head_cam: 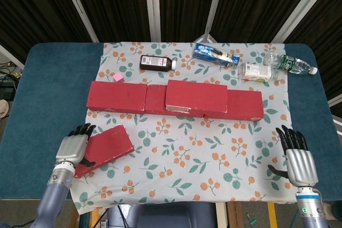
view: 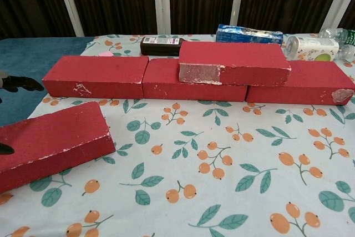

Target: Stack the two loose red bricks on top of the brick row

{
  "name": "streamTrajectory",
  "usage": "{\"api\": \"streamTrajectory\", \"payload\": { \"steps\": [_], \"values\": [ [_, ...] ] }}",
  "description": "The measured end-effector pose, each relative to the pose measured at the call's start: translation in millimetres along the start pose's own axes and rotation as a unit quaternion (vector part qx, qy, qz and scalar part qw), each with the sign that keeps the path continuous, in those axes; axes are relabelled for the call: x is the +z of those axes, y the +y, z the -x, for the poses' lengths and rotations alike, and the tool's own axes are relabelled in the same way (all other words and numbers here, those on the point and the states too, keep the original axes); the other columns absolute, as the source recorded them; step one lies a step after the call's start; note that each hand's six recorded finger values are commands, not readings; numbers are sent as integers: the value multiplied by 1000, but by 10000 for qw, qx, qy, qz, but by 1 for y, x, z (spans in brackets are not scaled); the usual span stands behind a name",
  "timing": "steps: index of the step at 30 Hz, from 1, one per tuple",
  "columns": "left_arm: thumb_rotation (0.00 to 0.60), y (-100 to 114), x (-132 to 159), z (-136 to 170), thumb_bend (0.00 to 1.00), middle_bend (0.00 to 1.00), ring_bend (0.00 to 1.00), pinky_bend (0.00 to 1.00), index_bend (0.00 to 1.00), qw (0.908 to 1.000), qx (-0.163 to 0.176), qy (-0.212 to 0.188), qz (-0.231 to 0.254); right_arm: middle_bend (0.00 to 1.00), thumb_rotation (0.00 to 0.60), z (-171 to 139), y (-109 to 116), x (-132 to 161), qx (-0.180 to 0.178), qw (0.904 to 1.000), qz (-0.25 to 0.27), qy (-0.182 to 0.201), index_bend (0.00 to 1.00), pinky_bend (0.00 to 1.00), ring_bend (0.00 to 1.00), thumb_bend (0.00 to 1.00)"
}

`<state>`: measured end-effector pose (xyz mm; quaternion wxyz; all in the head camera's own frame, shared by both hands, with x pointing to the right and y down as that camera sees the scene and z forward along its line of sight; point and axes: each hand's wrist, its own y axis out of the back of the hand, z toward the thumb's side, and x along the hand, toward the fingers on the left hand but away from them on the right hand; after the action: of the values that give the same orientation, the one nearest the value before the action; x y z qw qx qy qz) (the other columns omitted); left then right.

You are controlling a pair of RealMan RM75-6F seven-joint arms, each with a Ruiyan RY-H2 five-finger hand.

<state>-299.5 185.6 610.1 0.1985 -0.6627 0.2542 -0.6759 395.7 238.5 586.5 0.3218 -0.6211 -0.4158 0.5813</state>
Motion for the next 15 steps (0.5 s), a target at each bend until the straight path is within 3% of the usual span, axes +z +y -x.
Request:
{"api": "streamTrajectory", "payload": {
  "steps": [15],
  "values": [
    [600, -13, 22, -6, 0, 0, 0, 138, 0, 9996, -176, -13, -221, 0, 600, 1, 2, -3, -9, 10000, 69, -32, 0, 0, 0, 153]
  ]
}}
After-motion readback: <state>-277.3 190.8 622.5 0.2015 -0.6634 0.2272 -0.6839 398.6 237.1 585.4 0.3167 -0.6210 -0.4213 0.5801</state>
